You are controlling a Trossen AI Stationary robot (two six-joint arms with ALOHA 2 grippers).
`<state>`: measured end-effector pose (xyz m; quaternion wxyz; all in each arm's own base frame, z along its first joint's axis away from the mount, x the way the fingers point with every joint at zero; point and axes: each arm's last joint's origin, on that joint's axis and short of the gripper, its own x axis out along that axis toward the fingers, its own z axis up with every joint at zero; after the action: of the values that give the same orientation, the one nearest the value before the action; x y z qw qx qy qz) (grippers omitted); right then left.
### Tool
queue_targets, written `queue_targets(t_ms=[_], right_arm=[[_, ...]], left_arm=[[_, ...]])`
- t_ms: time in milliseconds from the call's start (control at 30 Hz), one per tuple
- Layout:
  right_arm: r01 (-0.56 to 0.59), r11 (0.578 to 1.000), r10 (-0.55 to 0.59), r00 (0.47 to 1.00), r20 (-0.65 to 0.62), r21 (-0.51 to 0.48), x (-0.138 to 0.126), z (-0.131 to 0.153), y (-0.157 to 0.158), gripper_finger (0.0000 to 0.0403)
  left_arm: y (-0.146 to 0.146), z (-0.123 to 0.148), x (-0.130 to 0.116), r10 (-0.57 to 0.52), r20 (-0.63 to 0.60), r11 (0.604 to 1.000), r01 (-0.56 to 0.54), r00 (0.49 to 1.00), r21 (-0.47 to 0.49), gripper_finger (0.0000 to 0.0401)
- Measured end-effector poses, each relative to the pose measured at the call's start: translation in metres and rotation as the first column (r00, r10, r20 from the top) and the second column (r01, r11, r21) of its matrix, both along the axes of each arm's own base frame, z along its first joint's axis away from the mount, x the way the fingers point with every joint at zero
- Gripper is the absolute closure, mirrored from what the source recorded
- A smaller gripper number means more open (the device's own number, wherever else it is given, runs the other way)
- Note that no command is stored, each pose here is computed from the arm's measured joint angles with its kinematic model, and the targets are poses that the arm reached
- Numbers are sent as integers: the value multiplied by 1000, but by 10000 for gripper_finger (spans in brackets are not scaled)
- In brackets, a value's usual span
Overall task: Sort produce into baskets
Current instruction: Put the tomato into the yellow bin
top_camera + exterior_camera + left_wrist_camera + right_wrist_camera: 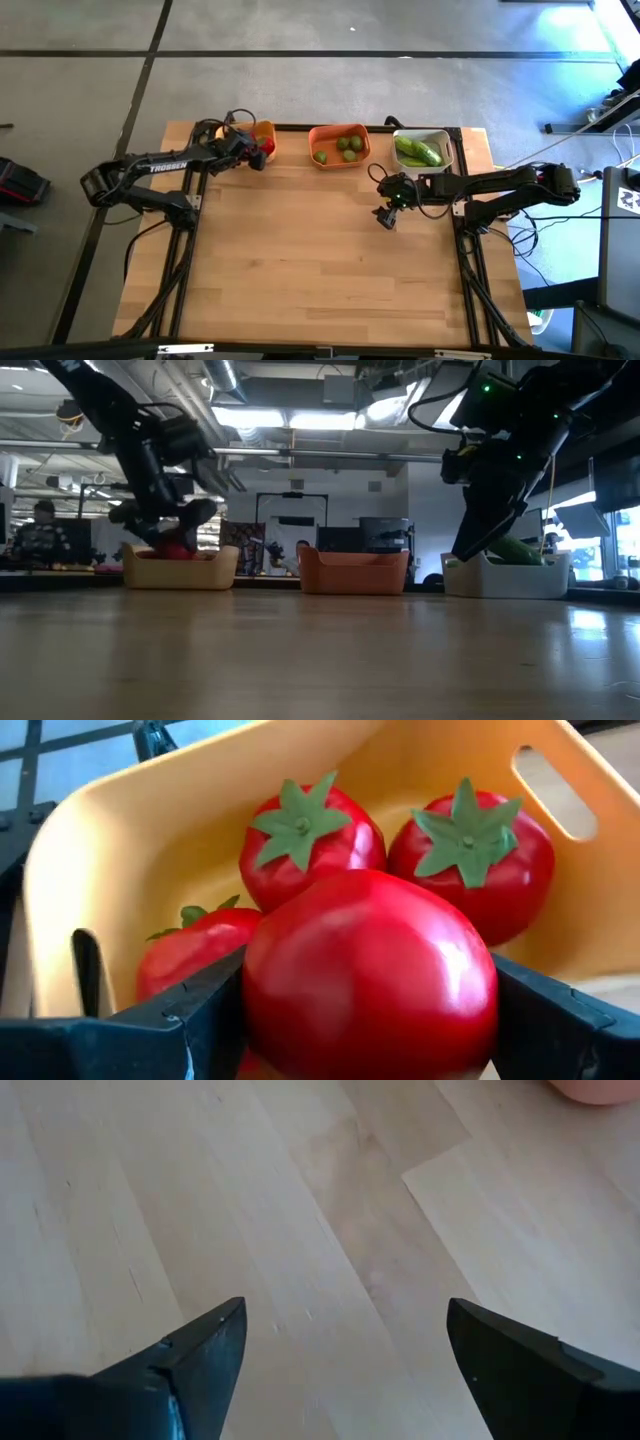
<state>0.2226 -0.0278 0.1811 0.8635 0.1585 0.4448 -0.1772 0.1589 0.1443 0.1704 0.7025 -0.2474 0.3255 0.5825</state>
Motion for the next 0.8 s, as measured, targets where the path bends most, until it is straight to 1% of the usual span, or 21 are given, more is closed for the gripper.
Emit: queue_targets(t_ms=[167,300,500,667,800], right_arm=[[0,1000,0,1000,1,0,0,0,0,77],[0,1000,0,1000,1,2,0,0,0,77],[0,1000,0,1000,1,3,0,0,0,77],[0,1000,0,1000,1,3,0,0,0,77],[0,1000,0,1000,2,3,0,0,0,77]], left_arm=[[-1,-7,-5,10,-15,1000,-10,1000,-15,86],[0,-7,-6,5,-20,1000,-5,1000,-11,86],[2,-7,-8,35,-10,999,-35,999,-16,86],[2,-7,-8,33,-12,999,-33,999,-18,86],[1,-8,-10,34,-35,999,-35,999,-34,84]])
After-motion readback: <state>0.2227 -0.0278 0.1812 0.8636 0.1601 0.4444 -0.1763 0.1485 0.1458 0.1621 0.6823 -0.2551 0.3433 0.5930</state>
